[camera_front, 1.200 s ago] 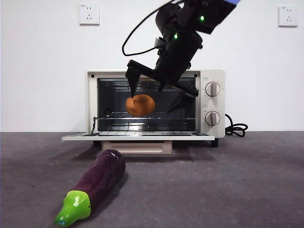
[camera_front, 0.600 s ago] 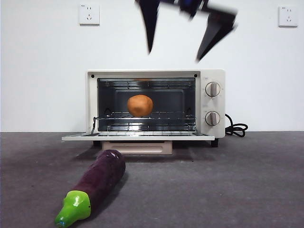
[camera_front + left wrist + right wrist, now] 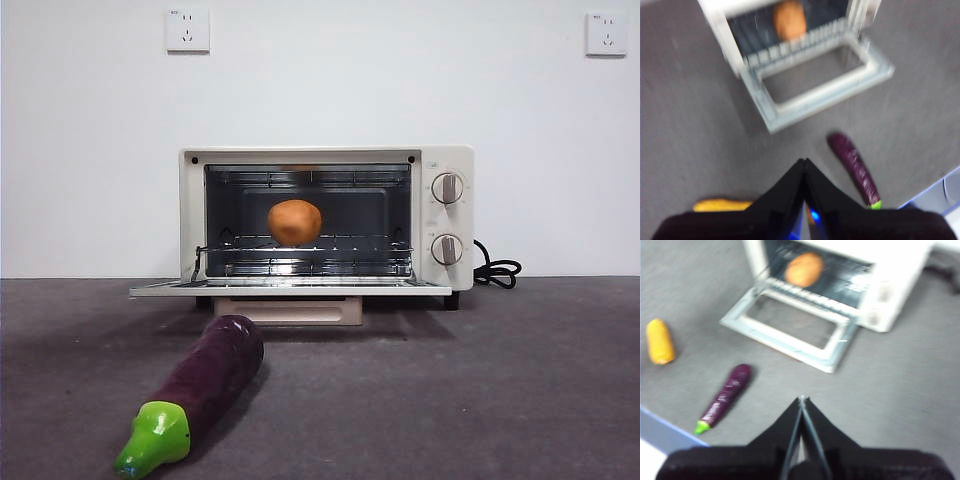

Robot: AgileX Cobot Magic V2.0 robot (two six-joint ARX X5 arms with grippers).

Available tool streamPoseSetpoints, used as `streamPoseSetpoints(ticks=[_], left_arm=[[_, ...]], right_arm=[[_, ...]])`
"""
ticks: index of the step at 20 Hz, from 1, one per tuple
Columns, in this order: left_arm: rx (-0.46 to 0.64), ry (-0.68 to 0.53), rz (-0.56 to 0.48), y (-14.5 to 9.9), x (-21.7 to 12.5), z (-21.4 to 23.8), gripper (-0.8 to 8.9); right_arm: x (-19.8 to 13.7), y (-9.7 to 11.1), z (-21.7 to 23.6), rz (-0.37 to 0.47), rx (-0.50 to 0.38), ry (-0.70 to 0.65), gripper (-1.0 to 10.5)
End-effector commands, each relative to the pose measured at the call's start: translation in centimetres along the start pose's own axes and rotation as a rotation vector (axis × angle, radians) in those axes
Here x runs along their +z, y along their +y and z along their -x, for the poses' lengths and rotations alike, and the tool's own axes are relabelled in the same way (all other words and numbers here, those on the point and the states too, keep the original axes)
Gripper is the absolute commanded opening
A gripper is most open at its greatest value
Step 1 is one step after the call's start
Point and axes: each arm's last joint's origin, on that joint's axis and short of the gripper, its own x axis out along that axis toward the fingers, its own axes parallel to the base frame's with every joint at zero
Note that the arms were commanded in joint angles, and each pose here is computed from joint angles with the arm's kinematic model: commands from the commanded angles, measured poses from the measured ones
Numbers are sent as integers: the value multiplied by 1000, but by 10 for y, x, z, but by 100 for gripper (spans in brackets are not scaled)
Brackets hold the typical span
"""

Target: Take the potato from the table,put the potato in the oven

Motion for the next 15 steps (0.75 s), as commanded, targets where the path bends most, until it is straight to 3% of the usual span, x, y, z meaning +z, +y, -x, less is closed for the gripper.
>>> streamPoseSetpoints(ticks=[1,4,8,11,15], left_arm=[[3,93,39,6,-6,-54,-7],[-105,162,118,19,-20,-120,-8],[-185,265,362,60,-31,-189,-8],[-204,327,522,86,-39,-226,-8],[-190,417,606,102,-53,-255,-8]], right_arm=[[-9,-9,17,-3,-41,-34,-3],[-20,-16,32,-5,-44,-40,-3],[-28,-23,46,-4,-27,-83,-5],[-32,-26,52,-10,-12,-100,-4],[-33,-26,54,-10,-12,-106,-4]])
